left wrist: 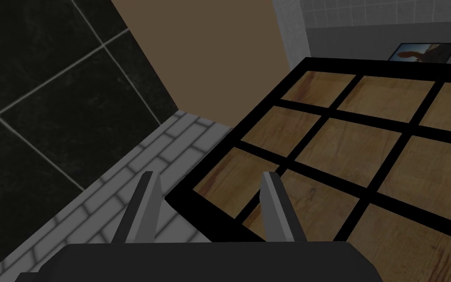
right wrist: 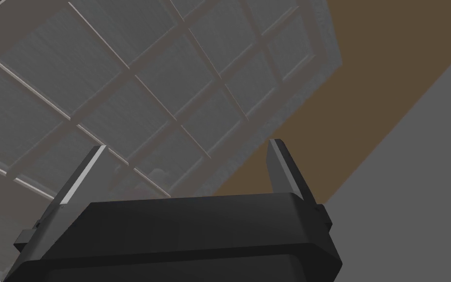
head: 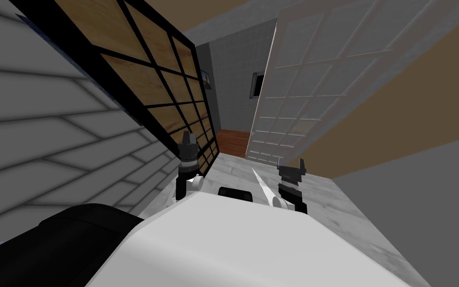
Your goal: Pull the door open
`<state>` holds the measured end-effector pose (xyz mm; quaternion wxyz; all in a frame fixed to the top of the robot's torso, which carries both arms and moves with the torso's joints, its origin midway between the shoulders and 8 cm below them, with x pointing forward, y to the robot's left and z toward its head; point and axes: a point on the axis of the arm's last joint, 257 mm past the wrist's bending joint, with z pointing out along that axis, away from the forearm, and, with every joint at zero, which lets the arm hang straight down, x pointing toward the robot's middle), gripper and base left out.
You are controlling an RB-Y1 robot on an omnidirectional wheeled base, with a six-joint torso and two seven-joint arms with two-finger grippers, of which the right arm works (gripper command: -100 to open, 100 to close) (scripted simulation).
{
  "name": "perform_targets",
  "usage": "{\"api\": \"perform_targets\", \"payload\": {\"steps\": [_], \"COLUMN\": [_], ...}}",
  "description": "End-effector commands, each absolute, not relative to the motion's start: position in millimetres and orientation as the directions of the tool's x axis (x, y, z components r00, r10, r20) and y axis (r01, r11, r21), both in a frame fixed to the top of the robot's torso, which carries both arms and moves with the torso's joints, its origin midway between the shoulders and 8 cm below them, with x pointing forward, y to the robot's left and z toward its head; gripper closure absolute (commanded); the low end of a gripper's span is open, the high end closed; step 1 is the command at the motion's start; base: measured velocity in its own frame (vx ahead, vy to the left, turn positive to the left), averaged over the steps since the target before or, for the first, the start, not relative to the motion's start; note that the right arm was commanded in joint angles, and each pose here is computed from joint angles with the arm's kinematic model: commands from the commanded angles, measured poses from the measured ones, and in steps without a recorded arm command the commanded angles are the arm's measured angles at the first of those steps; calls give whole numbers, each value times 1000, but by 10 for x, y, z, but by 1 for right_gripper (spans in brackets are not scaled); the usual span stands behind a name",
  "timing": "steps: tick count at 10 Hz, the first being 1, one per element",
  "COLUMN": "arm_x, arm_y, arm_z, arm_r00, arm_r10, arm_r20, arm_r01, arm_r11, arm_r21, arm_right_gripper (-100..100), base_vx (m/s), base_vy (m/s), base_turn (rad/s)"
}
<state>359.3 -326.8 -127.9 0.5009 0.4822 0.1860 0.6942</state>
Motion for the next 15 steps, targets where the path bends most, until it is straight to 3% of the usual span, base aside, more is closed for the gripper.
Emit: {"api": "perform_targets", "payload": {"steps": [1, 15], "arm_x": [3581, 3355], "arm_y": [-3313, -3690], "arm_z": [-1380, -2305], "arm_r00": [-39, -38], "arm_r10": [854, 615], "arm_r20": [518, 788], "arm_r01": [-507, -459], "arm_r11": [-464, -711], "arm_r21": [726, 533], "arm_right_gripper": [-100, -100], "base_vx": [92, 108], "base_vy": [9, 4], "base_turn": [97, 116]}}
